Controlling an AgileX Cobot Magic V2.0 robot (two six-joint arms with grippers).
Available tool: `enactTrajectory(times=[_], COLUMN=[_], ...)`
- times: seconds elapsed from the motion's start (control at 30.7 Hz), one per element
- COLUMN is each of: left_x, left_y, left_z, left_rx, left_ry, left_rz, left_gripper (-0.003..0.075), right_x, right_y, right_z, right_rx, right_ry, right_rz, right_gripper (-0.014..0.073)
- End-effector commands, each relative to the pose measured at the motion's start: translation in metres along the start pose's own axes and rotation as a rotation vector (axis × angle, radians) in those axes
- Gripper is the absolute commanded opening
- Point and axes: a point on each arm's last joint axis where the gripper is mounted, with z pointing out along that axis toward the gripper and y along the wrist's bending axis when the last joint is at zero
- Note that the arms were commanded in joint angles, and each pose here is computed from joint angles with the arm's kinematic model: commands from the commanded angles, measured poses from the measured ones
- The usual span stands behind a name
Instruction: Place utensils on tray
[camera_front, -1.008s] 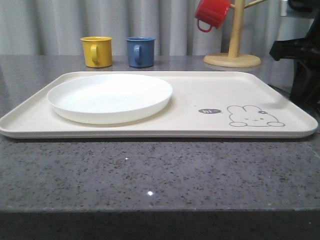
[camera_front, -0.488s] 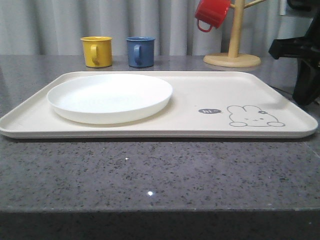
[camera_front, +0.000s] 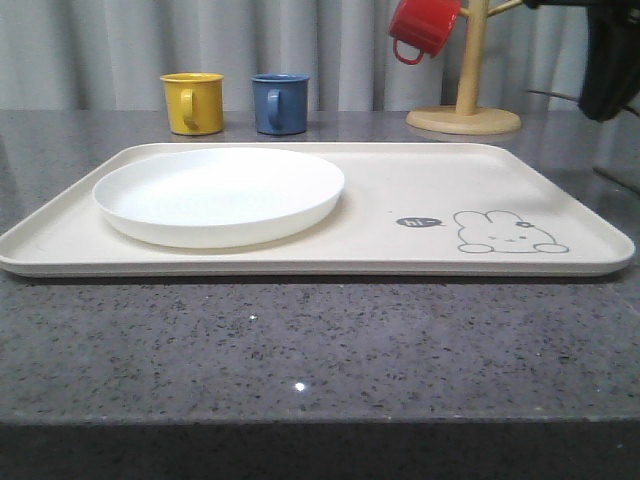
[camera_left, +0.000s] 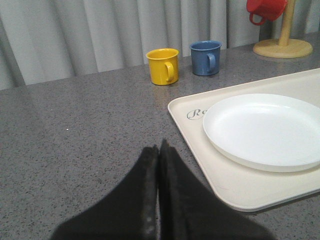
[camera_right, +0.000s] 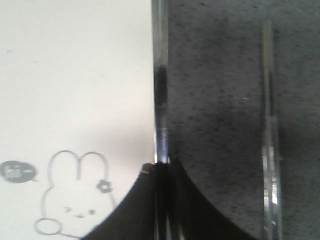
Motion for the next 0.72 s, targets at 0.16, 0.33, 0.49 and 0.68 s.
enactTrajectory(times=[0.16, 0.33, 0.49, 0.68], left_x=[-0.015, -0.015, -0.015, -0.015], left_y=[0.002, 0.002, 0.002, 0.002], left_z=[-0.002, -0.002, -0.002, -0.002], left_rx=[-0.012, -0.012, -0.012, -0.012], left_ry=[-0.099, -0.099, -0.099, -0.097], left_rz=[-0.022, -0.022, -0.022, -0.022], left_gripper=[-0.0018, -0.0018, -0.0018, -0.0018], right_x=[-0.003, -0.004, -0.008, -0.010], right_y=[0.059, 0.086, 0.096, 0.098], right_z=[-0.020, -0.005, 0.023, 0.042], right_rx=[-0.104, -0.137, -0.139, -0.129], right_ry=[-0.089, -0.068, -0.046, -0.032], right_rz=[-0.038, -0.005, 0.084, 0.152], right_gripper=[-0.0046, -0.0046, -0.0046, -0.0046])
